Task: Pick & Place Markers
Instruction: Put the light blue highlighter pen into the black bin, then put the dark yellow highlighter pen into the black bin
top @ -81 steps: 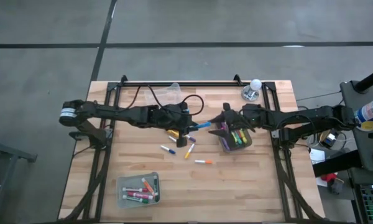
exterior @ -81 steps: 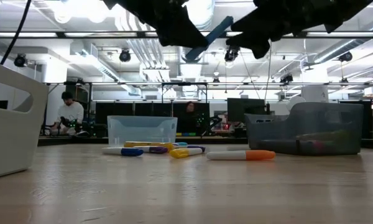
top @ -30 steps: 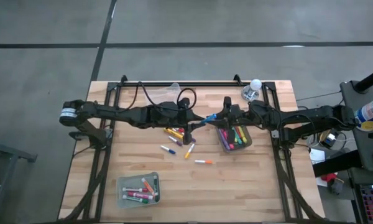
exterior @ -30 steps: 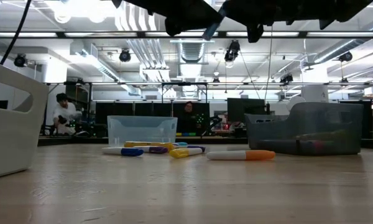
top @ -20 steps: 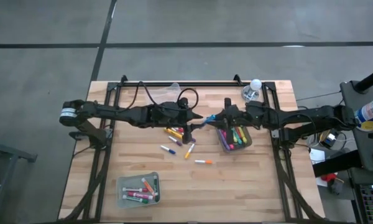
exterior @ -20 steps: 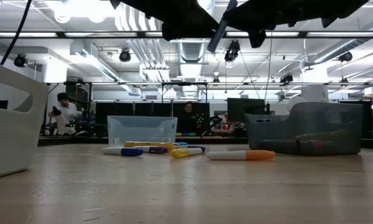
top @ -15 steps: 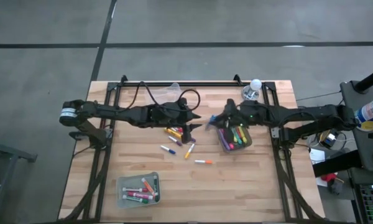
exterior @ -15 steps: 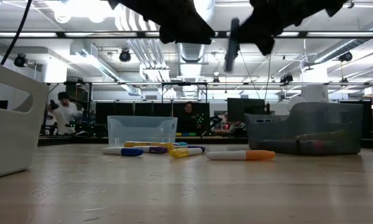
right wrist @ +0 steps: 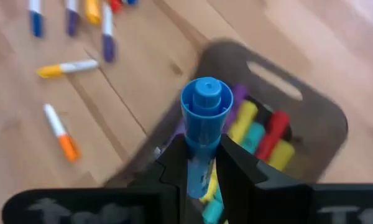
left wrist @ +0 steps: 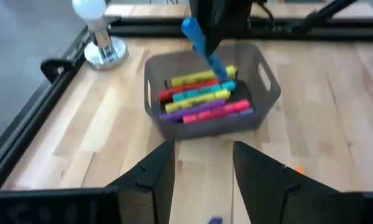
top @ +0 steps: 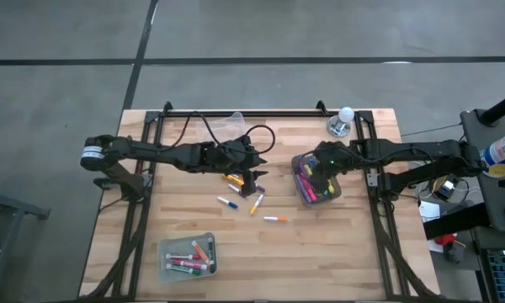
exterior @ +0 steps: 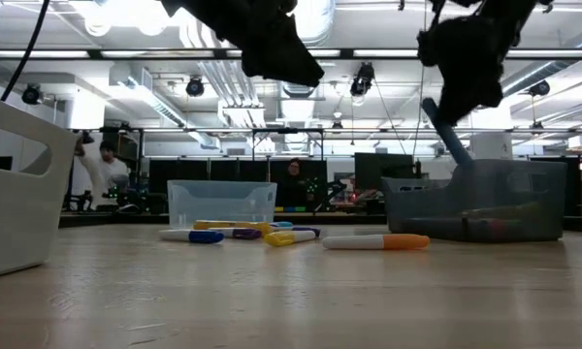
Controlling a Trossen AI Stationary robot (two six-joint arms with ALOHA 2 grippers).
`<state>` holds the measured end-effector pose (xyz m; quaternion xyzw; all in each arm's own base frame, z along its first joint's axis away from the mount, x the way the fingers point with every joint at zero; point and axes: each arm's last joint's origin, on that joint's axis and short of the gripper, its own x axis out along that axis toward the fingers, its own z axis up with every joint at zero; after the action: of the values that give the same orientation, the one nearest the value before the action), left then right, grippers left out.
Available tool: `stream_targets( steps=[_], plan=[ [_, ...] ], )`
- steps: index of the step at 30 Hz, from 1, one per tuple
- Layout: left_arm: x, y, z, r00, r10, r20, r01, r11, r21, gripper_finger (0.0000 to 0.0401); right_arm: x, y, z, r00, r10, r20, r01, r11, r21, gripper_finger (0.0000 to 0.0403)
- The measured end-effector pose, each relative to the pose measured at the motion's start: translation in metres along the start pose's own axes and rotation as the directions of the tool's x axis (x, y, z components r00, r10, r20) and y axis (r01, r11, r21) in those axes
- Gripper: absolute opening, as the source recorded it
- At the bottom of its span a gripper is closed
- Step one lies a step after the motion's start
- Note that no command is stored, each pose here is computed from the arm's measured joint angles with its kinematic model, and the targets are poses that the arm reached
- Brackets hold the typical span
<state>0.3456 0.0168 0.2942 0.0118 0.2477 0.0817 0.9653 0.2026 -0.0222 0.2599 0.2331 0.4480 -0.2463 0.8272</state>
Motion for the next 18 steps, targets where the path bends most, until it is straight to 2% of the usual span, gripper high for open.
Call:
stream_targets(
  steps=[9, 14, 18],
  plan=[
    [-0.001, 0.0, -0.016, 0.986, 0.0, -0.164, 0.004, 1.0, 0.021, 0.0156, 0.017, -0.012, -0.013, 0.996, -0.05, -0.068, 0.054, 0.997, 0.052, 0.0064],
    [-0.003, 0.0, -0.024, 0.97, 0.003, -0.242, 0.005, 0.999, 0.033, 0.0156, 0.021, -0.017, -0.015, 0.995, -0.055, -0.083, 0.06, 0.997, 0.058, 0.0101],
    [-0.002, 0.0, -0.027, 0.966, 0.006, -0.258, 0.004, 0.999, 0.038, 0.0156, 0.021, -0.017, -0.013, 0.996, -0.065, -0.056, 0.067, 0.997, 0.042, 0.0136]
  ],
)
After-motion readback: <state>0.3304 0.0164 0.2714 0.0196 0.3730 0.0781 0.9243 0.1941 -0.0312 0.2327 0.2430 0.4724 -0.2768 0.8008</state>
